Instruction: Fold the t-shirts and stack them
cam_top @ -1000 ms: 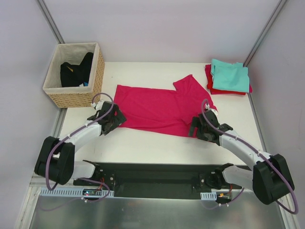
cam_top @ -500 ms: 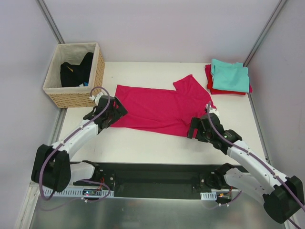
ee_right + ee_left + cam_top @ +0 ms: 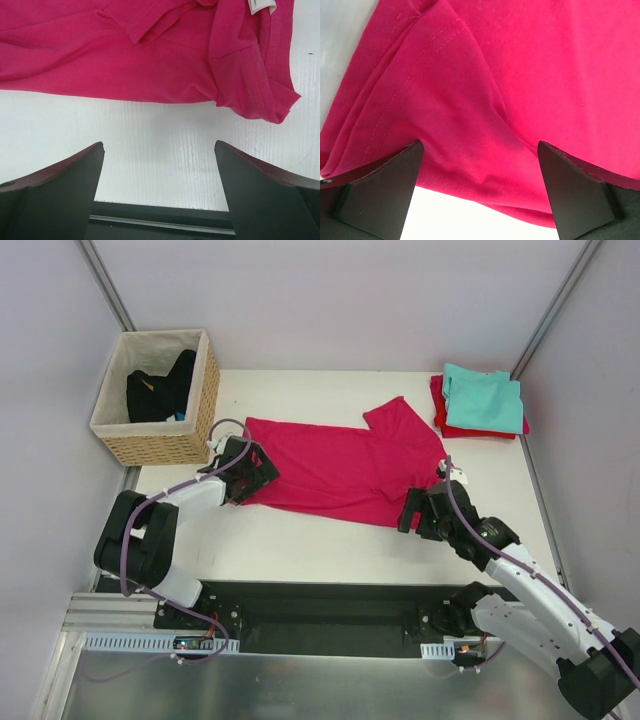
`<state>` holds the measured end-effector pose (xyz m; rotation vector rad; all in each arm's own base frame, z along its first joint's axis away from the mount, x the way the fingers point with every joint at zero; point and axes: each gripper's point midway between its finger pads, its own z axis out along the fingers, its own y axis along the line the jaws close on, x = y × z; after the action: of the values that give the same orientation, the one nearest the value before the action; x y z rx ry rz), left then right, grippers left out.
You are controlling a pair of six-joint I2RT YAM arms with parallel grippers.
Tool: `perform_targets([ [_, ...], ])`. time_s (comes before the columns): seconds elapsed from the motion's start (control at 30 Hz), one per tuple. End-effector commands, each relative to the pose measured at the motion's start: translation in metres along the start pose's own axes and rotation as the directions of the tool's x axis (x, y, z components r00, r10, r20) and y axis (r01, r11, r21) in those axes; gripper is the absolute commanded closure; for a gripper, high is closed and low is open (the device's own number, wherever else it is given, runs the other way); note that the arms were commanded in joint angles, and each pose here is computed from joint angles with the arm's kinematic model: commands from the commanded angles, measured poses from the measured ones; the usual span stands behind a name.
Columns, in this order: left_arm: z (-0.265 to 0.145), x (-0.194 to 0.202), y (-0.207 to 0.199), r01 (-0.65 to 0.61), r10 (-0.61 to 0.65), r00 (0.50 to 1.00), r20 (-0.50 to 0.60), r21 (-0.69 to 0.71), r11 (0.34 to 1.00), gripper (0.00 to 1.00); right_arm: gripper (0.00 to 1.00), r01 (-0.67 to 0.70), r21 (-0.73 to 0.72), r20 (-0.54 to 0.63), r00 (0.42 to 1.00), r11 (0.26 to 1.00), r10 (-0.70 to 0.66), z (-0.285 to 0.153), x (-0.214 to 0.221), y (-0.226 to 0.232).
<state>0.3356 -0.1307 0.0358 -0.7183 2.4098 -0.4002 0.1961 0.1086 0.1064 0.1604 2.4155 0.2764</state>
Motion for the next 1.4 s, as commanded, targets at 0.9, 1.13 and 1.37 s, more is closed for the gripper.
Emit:
perform_targets([
  [0.9,-0.074,0.105,0.127,0.213,-0.233,0.968,-0.095,-0.179,0.96,0.05,0.03,-0.033,-0.053,0.061,0.997,0.998,0.036,-0.038,-0.011,0.0],
  [1.13,-0.095,0.111,0.131,0.243,-0.257,0.962,-0.091,-0.141,0.96,0.06,0.04,-0.037,-0.053,0.05,0.998,0.998,0.04,-0.034,-0.008,0.002],
  [1.37,-0.129,0.073,0.087,0.223,-0.222,0.975,-0.027,0.032,0.974,0.05,0.03,-0.017,-0.051,0.079,0.997,0.999,0.021,-0.023,-0.02,0.01],
])
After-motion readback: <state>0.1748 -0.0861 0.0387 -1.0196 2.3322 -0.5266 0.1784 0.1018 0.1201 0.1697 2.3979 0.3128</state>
